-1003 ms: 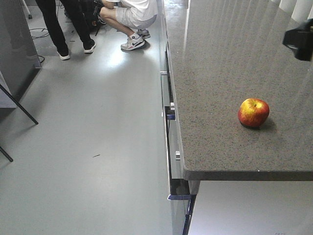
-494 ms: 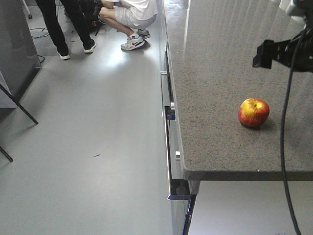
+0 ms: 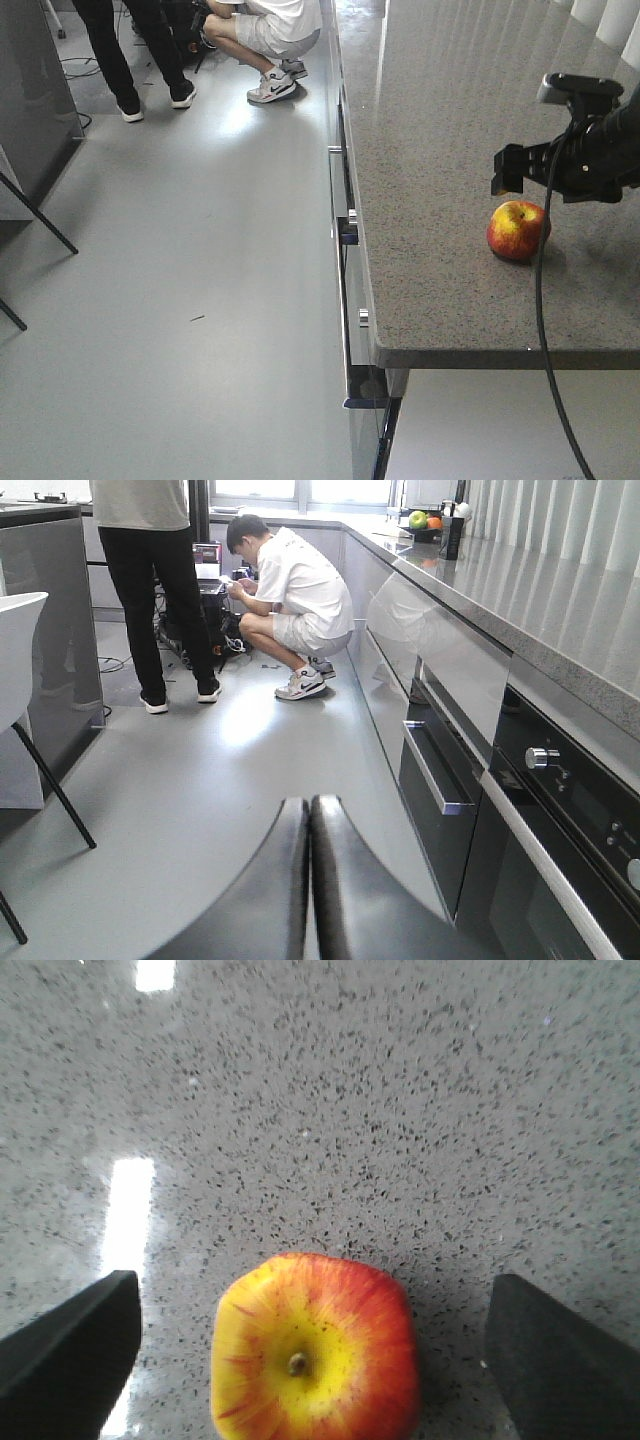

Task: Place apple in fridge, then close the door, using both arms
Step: 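Lower the open right gripper over the apple and close on it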

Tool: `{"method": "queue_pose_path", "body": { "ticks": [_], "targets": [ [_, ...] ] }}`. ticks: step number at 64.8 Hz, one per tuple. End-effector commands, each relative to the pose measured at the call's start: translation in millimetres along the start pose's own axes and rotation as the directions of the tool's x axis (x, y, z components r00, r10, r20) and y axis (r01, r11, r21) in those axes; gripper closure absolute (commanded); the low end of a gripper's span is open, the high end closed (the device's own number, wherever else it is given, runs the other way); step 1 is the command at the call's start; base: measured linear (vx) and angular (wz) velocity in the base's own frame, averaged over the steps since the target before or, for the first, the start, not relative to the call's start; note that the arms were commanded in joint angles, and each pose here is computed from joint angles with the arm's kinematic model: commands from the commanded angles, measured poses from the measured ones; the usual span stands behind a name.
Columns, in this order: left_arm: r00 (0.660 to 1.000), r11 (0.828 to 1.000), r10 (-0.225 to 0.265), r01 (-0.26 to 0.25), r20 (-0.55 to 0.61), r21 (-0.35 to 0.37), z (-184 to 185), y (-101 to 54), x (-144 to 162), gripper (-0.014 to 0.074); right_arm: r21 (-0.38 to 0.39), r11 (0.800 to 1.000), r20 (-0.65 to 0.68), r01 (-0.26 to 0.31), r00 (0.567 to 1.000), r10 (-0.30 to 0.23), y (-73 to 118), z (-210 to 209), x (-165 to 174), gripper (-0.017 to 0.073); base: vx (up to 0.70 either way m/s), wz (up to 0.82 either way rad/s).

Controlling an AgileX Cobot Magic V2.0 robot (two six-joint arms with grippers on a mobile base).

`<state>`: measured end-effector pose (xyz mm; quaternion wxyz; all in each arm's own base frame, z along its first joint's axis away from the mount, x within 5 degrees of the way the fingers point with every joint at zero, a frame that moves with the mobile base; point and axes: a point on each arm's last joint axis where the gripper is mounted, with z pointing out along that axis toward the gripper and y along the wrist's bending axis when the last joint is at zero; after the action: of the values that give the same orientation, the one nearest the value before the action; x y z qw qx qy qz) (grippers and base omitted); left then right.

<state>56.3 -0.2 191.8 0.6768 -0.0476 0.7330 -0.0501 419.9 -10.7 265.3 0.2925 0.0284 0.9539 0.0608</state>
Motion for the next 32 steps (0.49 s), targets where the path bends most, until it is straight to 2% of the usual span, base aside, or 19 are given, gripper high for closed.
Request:
{"method": "queue_pose_path", "body": {
  "ticks": [1, 32],
  "targets": [
    [0.994, 1.000, -0.010, 0.008, 0.105, 0.024, -2.7, -2.4, -13.1, 0.0600, 0.005, 1.000, 0.113, 0.012, 0.994, -0.013, -0.1, -19.2, -16.8, -0.0093, 0.00, 0.00],
    [0.994, 1.000, -0.010, 0.008, 0.105, 0.024, -2.7, -2.4, -13.1, 0.0600, -0.031, 0.999, 0.003, 0.010, 1.000, -0.009, -1.1, 14.5, -5.0, -0.0057, 0.00, 0.00]
  ]
}}
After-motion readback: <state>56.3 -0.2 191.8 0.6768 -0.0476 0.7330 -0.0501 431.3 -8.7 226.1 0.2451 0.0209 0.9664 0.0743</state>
